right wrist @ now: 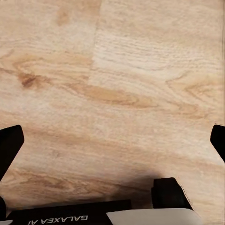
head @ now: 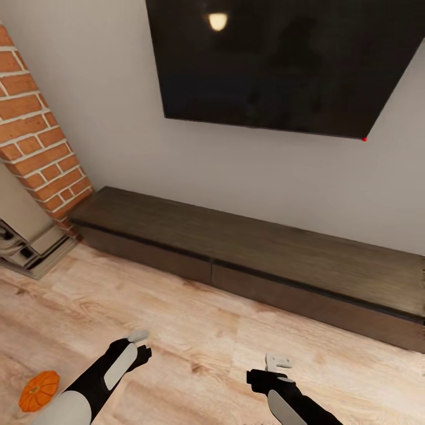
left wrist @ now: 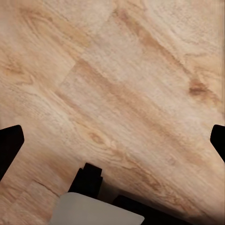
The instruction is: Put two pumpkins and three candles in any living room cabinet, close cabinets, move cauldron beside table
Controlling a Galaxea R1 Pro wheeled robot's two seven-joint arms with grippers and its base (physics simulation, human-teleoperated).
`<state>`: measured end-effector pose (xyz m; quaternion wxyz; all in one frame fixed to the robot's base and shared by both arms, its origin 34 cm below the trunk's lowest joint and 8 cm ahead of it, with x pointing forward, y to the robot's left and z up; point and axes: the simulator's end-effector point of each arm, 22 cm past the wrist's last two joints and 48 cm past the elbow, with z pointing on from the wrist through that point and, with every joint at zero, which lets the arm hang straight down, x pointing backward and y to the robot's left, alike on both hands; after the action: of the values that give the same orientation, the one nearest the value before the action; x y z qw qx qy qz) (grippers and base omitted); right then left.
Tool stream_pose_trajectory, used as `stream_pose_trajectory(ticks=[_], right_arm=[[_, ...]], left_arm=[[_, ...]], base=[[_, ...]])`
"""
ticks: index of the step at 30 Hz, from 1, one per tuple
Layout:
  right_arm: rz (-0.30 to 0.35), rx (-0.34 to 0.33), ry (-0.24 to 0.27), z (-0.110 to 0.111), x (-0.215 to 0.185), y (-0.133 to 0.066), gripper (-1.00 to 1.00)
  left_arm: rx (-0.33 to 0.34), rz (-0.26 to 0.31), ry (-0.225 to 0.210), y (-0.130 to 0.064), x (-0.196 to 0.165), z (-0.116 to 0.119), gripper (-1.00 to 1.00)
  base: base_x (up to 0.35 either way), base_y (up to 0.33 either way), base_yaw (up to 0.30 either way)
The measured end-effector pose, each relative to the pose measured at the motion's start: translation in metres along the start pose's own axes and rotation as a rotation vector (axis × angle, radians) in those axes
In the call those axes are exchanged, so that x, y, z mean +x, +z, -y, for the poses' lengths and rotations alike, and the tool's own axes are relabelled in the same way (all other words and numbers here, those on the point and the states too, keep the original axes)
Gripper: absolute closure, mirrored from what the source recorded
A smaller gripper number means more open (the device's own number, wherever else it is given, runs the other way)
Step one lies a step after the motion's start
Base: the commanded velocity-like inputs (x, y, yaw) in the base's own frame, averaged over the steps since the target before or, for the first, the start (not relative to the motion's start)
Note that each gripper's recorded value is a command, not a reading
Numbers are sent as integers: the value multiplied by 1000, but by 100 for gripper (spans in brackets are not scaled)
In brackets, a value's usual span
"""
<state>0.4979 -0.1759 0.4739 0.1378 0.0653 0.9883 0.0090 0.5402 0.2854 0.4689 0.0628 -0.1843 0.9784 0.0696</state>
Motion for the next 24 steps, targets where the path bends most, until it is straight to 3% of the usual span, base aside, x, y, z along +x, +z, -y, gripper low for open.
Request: stream_pose_trajectory(ticks=[19, 24], right_arm=[[3, 1, -7, 0, -1, 0, -100], [4, 2, -9, 0, -1, 0, -100]], left_arm=[[0, 1, 0, 0, 0, 0, -100], [0, 0, 0, 0, 0, 0, -100]], base=[[59, 88, -276], [78, 110, -84]])
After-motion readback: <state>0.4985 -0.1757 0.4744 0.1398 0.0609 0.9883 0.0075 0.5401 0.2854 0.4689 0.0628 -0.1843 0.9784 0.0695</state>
